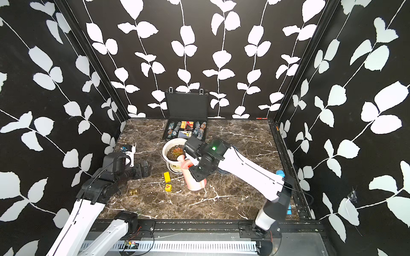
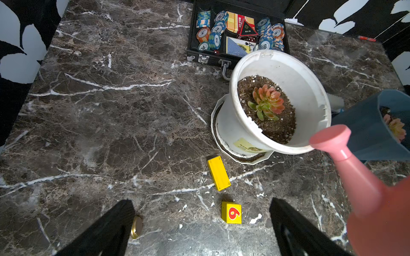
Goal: Water the succulent around the soil edge
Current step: Water the soil of the potted plant with water.
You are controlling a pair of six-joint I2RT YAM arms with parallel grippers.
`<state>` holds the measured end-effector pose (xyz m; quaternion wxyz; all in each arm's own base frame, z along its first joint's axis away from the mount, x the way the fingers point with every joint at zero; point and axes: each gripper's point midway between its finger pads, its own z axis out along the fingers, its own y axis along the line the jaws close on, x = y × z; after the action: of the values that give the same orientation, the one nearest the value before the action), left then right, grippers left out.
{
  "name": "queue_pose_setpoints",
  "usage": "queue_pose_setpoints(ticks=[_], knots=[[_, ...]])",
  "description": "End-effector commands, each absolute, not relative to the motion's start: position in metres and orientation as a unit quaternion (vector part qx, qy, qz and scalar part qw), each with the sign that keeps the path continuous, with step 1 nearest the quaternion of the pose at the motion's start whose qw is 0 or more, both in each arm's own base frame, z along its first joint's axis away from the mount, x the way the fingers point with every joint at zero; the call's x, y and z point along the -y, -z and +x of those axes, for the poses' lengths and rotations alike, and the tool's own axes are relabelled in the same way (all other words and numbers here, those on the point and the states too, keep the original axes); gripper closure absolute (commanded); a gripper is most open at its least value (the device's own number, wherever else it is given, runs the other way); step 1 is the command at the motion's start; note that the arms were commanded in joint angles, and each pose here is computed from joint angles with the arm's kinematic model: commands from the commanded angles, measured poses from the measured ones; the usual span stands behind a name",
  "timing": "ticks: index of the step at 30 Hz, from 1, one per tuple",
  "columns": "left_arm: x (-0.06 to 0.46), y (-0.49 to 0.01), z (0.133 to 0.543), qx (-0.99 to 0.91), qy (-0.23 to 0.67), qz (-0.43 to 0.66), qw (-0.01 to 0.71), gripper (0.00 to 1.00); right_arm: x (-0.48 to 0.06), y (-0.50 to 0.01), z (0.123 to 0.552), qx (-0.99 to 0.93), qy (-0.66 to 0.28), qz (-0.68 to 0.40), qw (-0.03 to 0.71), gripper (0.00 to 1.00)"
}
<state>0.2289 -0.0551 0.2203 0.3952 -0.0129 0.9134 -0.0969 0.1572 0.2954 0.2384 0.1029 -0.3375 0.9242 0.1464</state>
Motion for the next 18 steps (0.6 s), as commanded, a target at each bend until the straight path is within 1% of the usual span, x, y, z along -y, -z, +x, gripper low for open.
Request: queue_pose_setpoints(ticks=[1, 11, 15, 18], knots=[[0.056, -0.220, 0.229, -0.913, 0.101, -0.013, 0.394, 0.01, -0.304, -0.263, 0.172, -0.898, -0.190, -0.338, 0.207, 1.00], [0.062, -0.222, 0.229, -0.910, 0.115, 0.004, 0.398, 0.01, -0.270, -0.246, 0.172, -0.890, -0.159, -0.340, 0.258, 1.00], [0.069, -0.225, 0.227, -0.904, 0.132, 0.019, 0.407, 0.01, -0.254, -0.235, 0.177, -0.880, -0.141, -0.340, 0.301, 1.00], [0.076, -0.227, 0.226, -0.899, 0.149, 0.034, 0.411, 0.01, -0.244, -0.235, 0.178, -0.865, -0.143, -0.342, 0.339, 1.00]])
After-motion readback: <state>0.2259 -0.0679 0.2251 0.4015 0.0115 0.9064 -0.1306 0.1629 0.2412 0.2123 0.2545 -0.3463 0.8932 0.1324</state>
